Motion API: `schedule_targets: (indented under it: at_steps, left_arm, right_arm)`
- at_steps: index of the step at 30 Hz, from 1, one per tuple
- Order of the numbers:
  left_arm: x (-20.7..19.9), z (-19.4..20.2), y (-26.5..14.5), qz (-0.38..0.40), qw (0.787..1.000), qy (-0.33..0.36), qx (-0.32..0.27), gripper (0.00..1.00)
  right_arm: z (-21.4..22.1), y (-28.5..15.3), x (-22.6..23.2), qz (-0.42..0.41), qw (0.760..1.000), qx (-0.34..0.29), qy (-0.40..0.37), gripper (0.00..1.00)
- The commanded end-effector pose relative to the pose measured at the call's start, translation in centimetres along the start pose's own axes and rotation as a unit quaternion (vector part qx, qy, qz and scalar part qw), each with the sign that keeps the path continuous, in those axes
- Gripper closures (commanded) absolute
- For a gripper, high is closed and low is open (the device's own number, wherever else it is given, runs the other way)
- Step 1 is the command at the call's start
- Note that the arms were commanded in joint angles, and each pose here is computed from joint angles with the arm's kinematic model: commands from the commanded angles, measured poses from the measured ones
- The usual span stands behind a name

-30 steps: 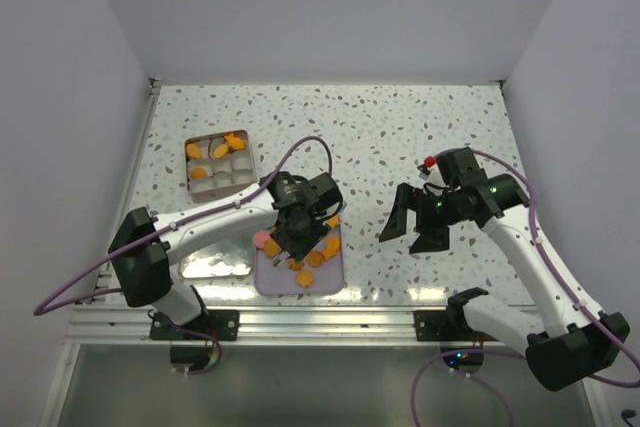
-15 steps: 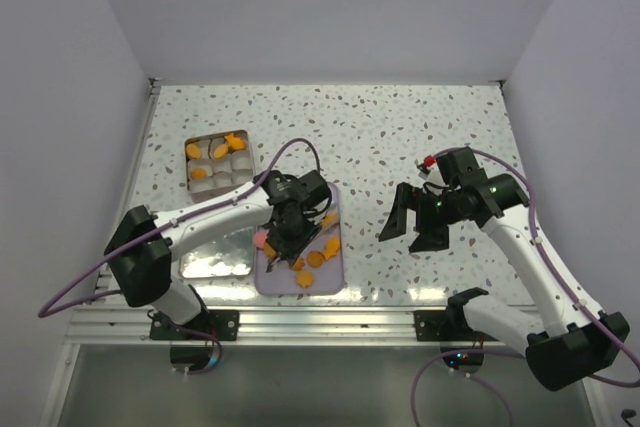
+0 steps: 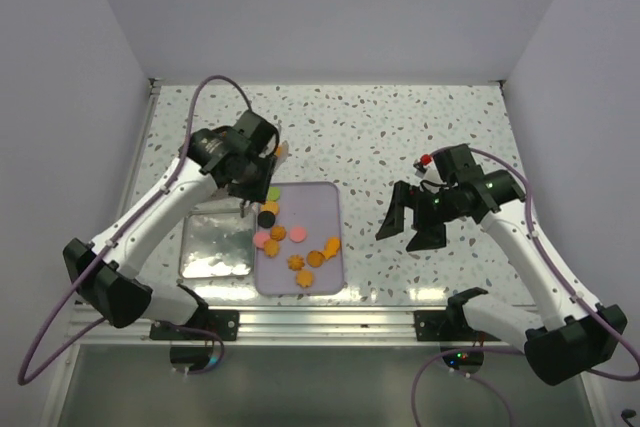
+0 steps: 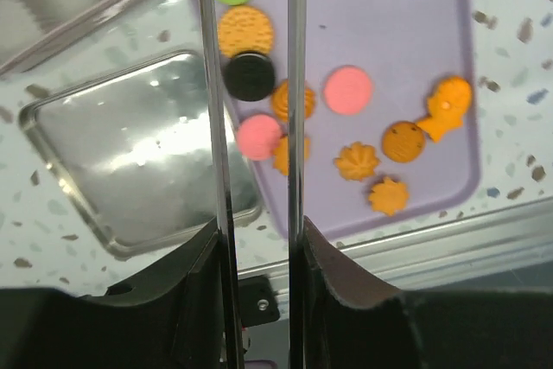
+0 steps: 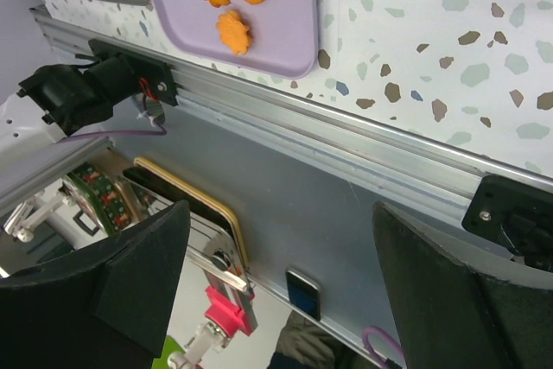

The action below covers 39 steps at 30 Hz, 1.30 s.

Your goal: Pack the cookies

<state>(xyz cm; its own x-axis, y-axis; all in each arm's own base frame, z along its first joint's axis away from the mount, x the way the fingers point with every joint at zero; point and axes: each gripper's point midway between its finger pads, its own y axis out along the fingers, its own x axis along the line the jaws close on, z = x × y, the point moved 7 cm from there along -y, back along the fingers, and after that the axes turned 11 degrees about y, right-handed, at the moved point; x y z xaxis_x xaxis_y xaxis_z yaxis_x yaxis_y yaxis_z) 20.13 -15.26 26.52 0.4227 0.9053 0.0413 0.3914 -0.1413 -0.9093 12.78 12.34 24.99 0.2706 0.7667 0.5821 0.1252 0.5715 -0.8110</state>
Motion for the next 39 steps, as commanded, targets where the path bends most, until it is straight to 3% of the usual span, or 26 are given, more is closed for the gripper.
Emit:
schedule_targets:
  at_steps: [1, 5, 10, 27, 39]
  left_arm:
    - [4.3, 0.7, -0.7, -0.067, 0.995, -0.066, 0.017, 0.67]
    - [7.7, 0.9, -0.7, -0.085, 0.989, -0.123, 0.014, 0.66]
    - [9.1, 0.4, 0.5, -0.082, 0.986, -0.145, 0.02, 0.65]
    - [11.5, 0.1, 4.2, -0.109, 0.979, -0.167, 0.047, 0.64]
    - [11.8, -0.3, 6.0, -0.113, 0.978, -0.17, 0.048, 0.54]
  right_arm:
    - [-0.3, -0.9, 1.6, -0.029, 0.999, -0.009, -0.03, 0.11]
    - [-0.4, -1.2, 1.9, -0.03, 0.999, -0.01, -0.034, 0.1]
    - [-0.1, -1.1, 1.7, -0.027, 0.999, -0.006, -0.034, 0.11]
    - [0.1, -0.9, 1.4, -0.021, 0.999, -0.001, -0.035, 0.11]
    - [0.0, -0.7, 1.3, -0.018, 0.999, 0.0, -0.033, 0.11]
